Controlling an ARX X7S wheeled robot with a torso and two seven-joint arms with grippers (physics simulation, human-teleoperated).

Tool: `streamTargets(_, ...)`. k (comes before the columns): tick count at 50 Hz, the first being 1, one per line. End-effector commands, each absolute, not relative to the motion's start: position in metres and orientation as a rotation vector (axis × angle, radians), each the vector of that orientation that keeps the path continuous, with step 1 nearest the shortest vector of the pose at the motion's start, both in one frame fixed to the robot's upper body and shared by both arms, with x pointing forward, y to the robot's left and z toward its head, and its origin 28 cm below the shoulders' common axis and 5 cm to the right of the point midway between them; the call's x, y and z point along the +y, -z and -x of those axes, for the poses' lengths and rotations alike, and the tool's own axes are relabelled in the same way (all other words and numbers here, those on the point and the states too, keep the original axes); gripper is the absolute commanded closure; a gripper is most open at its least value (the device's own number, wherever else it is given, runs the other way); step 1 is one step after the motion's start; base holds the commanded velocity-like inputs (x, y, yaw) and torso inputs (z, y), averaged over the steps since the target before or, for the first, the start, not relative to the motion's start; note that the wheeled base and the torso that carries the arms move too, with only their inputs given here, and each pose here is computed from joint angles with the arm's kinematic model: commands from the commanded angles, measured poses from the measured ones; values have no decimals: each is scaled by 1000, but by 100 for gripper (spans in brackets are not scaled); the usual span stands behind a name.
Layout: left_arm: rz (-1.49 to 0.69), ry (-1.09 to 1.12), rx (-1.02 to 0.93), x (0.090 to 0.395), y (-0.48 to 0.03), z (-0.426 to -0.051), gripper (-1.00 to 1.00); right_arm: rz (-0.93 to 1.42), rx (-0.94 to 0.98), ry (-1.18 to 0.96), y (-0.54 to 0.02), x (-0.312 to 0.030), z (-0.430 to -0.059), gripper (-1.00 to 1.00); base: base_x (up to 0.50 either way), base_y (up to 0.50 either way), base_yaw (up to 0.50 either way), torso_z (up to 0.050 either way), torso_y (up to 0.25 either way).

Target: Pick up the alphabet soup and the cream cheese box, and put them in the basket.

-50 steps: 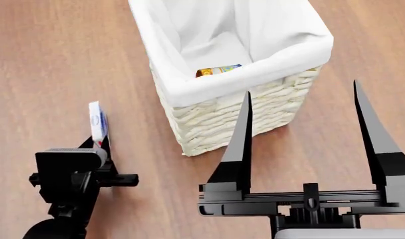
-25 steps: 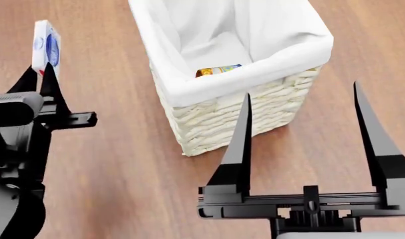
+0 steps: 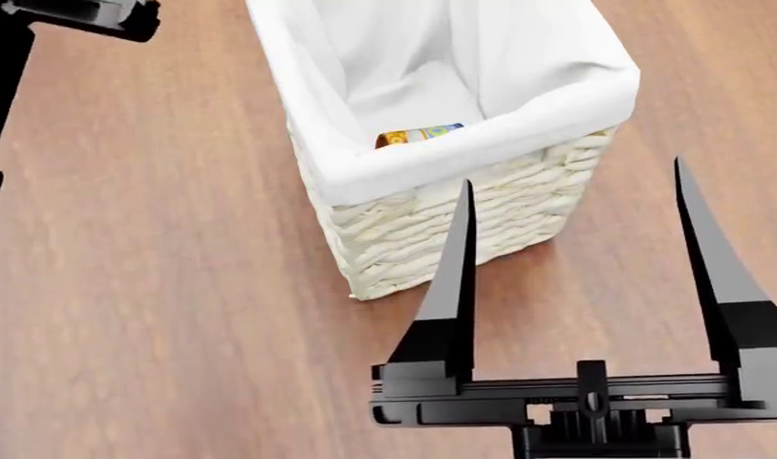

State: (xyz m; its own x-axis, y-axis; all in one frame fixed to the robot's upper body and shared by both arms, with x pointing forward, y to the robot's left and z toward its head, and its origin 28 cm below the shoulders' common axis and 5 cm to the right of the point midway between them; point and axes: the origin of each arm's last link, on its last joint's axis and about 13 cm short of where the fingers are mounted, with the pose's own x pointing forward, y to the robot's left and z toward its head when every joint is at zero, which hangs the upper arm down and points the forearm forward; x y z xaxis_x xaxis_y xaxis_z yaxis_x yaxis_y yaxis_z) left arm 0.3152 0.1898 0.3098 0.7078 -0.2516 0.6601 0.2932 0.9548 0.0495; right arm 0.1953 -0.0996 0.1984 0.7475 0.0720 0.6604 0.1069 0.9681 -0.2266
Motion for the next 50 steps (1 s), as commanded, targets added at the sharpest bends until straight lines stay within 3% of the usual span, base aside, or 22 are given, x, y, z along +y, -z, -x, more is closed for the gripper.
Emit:
streamTargets(1, -16, 585, -653, 171, -339, -312, 100, 258, -735, 19, -197, -99, -194, -100, 0, 0, 0, 0, 0)
streamTargets(5, -54, 718, -550, 163, -331, -315, 100, 260, -732, 21, -199, -100, -194, -100, 0, 0, 0, 4, 0)
streamTargets(19, -70, 828, -362, 162, -323, -332, 100, 257, -728, 20, -199, -100, -194, -100, 0, 0, 0, 0, 1)
streamTargets(50, -84, 875, -251, 158, -295, -344, 100, 254, -723, 19, -194, -100, -193, -100, 0, 0, 0, 0, 1)
